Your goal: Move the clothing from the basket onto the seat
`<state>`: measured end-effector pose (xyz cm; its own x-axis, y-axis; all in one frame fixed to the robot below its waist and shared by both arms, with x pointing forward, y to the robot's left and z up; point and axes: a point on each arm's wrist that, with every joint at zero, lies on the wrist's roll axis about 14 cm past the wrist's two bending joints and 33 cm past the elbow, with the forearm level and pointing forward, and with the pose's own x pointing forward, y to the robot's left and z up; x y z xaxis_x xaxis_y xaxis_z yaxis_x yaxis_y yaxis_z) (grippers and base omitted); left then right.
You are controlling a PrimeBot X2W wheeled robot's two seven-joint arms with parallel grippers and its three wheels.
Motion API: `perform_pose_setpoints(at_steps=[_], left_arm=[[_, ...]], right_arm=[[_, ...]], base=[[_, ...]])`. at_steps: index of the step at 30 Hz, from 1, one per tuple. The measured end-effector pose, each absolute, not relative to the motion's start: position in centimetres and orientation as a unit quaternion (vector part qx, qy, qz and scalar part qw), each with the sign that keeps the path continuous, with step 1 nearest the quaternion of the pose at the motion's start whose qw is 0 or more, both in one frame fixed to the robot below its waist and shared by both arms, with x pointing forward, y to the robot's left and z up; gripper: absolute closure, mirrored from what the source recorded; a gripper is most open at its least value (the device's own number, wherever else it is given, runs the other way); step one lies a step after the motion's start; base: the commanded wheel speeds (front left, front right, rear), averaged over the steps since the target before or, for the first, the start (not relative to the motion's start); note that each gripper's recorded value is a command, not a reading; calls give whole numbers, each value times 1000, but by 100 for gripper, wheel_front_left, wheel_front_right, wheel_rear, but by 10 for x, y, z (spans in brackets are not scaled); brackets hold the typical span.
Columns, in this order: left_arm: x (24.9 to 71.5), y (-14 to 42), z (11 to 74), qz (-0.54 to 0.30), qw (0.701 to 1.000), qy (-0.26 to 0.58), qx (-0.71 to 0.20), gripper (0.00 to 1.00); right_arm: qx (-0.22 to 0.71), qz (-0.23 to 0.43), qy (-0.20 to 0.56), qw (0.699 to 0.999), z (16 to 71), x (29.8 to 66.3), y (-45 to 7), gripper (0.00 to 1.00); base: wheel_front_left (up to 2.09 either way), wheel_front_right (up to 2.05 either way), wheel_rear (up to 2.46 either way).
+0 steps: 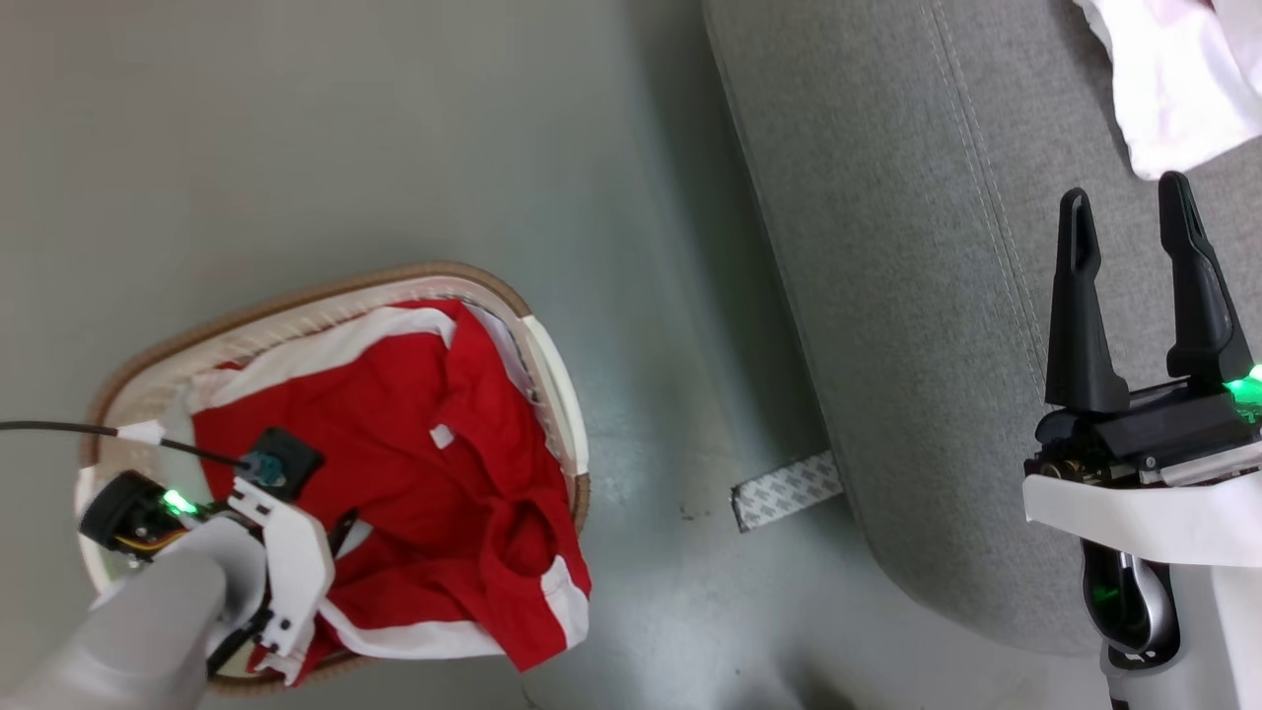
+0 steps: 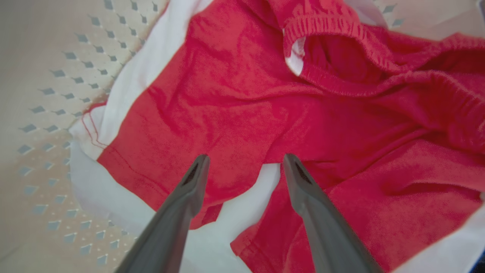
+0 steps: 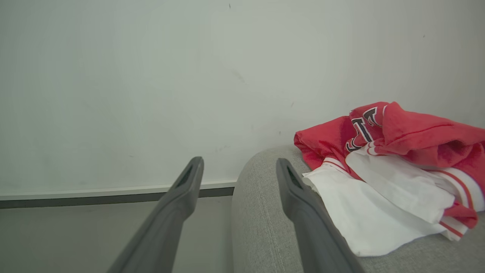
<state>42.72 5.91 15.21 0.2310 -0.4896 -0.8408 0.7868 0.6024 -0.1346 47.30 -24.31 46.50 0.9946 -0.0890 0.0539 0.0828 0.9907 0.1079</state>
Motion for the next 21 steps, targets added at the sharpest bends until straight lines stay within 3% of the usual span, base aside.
perform_pose_setpoints(at_steps=[12,21], left_arm=[[410,65,93,-467,691,503,226,0],[417,67,70,-472,679,506,245,0]], right_arm=[[50,-62,0,997,443,471,-256,0],[48,-71,17,996,433,467,-262,0]], base=[[0,0,0],[0,0,0]])
